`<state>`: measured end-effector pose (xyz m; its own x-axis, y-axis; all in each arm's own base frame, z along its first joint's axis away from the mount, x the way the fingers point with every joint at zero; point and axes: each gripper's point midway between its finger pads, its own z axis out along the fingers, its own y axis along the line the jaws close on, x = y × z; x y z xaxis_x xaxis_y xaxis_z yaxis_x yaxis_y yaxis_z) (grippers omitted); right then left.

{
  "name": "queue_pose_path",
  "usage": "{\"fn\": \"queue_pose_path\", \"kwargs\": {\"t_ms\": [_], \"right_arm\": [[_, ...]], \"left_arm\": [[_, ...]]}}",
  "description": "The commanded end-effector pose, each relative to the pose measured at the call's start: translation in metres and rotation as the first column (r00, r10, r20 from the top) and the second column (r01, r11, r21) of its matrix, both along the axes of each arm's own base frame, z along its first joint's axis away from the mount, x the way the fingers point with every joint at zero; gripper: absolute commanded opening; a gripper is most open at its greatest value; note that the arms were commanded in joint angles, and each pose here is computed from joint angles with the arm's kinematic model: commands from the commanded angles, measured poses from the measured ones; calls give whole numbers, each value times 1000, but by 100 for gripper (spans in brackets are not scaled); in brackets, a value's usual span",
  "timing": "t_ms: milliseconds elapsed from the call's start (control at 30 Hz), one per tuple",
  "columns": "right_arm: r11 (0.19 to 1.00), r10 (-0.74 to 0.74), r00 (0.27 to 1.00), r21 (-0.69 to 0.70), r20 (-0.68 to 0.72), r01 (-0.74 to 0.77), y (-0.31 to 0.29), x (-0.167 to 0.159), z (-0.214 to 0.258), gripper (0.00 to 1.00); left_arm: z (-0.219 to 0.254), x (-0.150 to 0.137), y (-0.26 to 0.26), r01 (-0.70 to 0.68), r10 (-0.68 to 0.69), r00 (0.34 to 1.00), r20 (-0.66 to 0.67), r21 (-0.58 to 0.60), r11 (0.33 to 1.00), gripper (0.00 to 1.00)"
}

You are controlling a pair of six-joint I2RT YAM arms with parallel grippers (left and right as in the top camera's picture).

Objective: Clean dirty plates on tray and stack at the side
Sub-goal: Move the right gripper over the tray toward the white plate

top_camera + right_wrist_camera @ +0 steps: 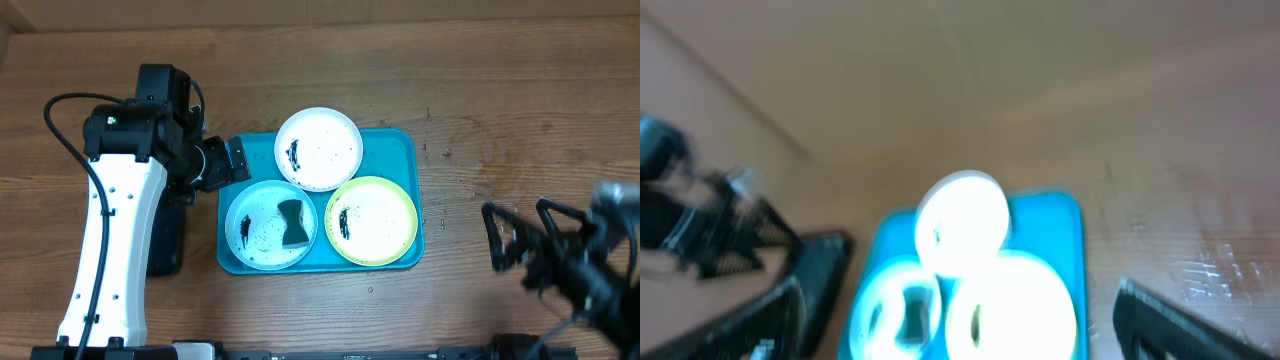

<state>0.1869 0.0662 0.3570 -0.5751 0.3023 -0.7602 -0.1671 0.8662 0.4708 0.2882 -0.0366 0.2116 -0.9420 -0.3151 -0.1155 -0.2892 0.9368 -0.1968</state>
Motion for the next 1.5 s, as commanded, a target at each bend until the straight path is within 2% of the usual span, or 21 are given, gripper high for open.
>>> {"fn": "queue_pose_path", "kwargs": {"t_ms": [0, 67, 100, 167, 233, 333, 400, 433, 567, 600, 633, 667, 733, 800, 833, 967, 1200, 1467], "right_arm": [[990, 136, 976, 2, -169, -138, 14, 26, 4, 100], [963, 260, 936, 130, -238, -235, 35, 32, 10, 100], [937, 332, 912, 201, -242, -287, 46, 37, 15, 86], [884, 435, 868, 294, -238, -362, 62, 51, 16, 68], [892, 432, 857, 271, -280, -361, 65, 67, 1, 58], [932, 361, 837, 165, -411, -322, 71, 88, -37, 58], [941, 330, 812, 100, -481, -323, 83, 95, -60, 54], [947, 301, 802, 62, -515, -316, 90, 100, -72, 48], [965, 130, 779, -103, -613, -242, 109, 120, -120, 48], [960, 115, 777, -132, -619, -248, 115, 124, -129, 54], [954, 118, 770, -144, -627, -264, 121, 126, -136, 69], [946, 125, 761, -153, -636, -284, 130, 129, -146, 72], [929, 148, 734, -162, -662, -333, 149, 133, -169, 68], [918, 153, 708, -167, -689, -360, 161, 134, -188, 49], [912, 158, 691, -164, -706, -377, 168, 134, -199, 45], [893, 196, 624, -124, -756, -432, 194, 133, -237, 42], [862, 319, 568, -18, -759, -507, 229, 126, -253, 44], [828, 324, 582, -75, -746, -556, 253, 122, -278, 42]], "left_arm": [[-1, 0, -2, -8, 8, 1000, -7, -11, 1000, 100], [-1, 0, -2, -7, 7, 1000, -7, -12, 1000, 100], [-1, 0, -2, -8, 7, 1000, -7, -12, 1000, 100], [-1, -1, -2, -8, 7, 1000, -8, -12, 1000, 100], [-1, -1, -2, -7, 7, 1000, -8, -14, 1000, 100], [-1, -1, -2, -7, 7, 1000, -9, -13, 1000, 100], [-1, -1, -2, -7, 7, 1000, -8, -13, 1000, 100], [-1, 0, -2, -7, 7, 1000, -7, -13, 1000, 100], [-1, 0, -2, -7, 7, 1000, -3, -14, 1000, 100], [-1, 0, -2, -7, 7, 1000, -3, -14, 1000, 100], [-1, 0, -2, -7, 7, 1000, -4, -14, 1000, 100], [-1, 0, -2, -7, 7, 1000, -4, -14, 1000, 100], [-1, 0, -2, -7, 7, 1000, -5, -14, 1000, 100], [-1, 0, -2, -7, 7, 1000, -5, -14, 1000, 100], [-1, 0, -2, -7, 7, 1000, -5, -14, 1000, 100], [-1, 0, -2, -7, 7, 1000, -4, -14, 1000, 96], [-1, 1, -2, -7, 7, 1000, -3, -14, 1000, 96], [0, 2, -2, -7, 7, 1000, 3, -14, 1000, 96]]}}
